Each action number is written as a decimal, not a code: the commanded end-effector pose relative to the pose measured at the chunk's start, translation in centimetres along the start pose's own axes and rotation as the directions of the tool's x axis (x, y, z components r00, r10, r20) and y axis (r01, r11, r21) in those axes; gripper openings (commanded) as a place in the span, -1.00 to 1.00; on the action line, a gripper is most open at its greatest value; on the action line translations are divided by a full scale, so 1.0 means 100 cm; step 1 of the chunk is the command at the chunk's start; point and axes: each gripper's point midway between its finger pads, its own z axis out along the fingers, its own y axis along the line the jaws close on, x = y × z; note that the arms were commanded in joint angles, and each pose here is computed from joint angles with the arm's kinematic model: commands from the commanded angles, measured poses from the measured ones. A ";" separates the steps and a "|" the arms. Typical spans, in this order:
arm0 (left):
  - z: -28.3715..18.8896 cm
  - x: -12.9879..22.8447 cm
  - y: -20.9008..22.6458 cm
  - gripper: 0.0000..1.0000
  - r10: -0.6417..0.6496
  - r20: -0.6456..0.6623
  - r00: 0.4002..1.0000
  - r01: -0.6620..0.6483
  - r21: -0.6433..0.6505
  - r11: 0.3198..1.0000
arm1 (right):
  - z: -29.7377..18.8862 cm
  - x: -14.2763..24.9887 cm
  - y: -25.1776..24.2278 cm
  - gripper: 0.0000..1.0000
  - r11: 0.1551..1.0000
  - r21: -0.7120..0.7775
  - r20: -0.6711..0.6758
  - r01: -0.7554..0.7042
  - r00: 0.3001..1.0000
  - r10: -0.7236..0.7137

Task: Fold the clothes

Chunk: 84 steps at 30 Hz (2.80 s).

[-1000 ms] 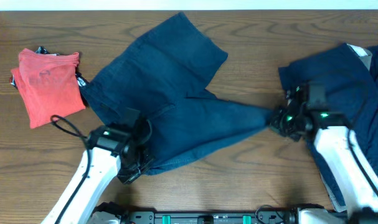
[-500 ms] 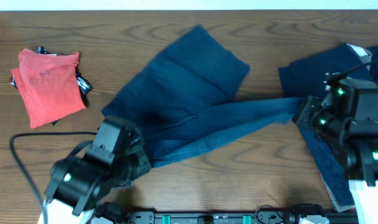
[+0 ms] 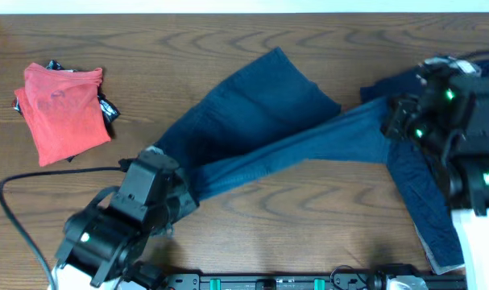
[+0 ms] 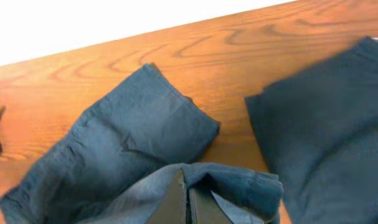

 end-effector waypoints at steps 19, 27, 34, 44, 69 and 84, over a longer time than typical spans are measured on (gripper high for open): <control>0.076 -0.096 0.056 -0.88 -0.410 0.397 0.821 0.543 -0.322 0.775 | 0.166 -0.016 0.027 -0.98 0.984 -0.119 0.005 0.134 0.991 -0.134; 0.099 -0.105 0.078 -0.88 -0.443 0.412 0.796 0.594 -0.395 0.701 | 0.213 0.011 0.040 -0.98 0.977 -0.149 -0.044 0.151 0.986 -0.160; 0.117 -0.109 0.091 -0.88 -0.469 0.425 0.774 0.629 -0.430 0.648 | 0.246 0.032 0.059 -0.98 0.966 -0.186 -0.049 0.179 0.980 -0.191; 0.134 -0.129 0.107 -0.39 -0.515 0.465 0.720 0.690 -0.398 0.605 | 0.276 0.028 0.106 -0.44 0.931 -0.269 0.104 0.249 0.968 -0.229; 0.130 -0.121 0.153 0.96 -0.529 0.286 0.799 0.594 -0.513 0.620 | 0.283 0.166 0.021 -0.34 0.969 -0.094 -0.396 0.229 0.884 -0.248; 0.169 -0.117 0.145 0.96 -0.416 0.159 0.895 0.442 -0.425 0.790 | 0.257 0.211 -0.019 -0.18 0.963 0.043 -0.591 0.265 0.784 -0.190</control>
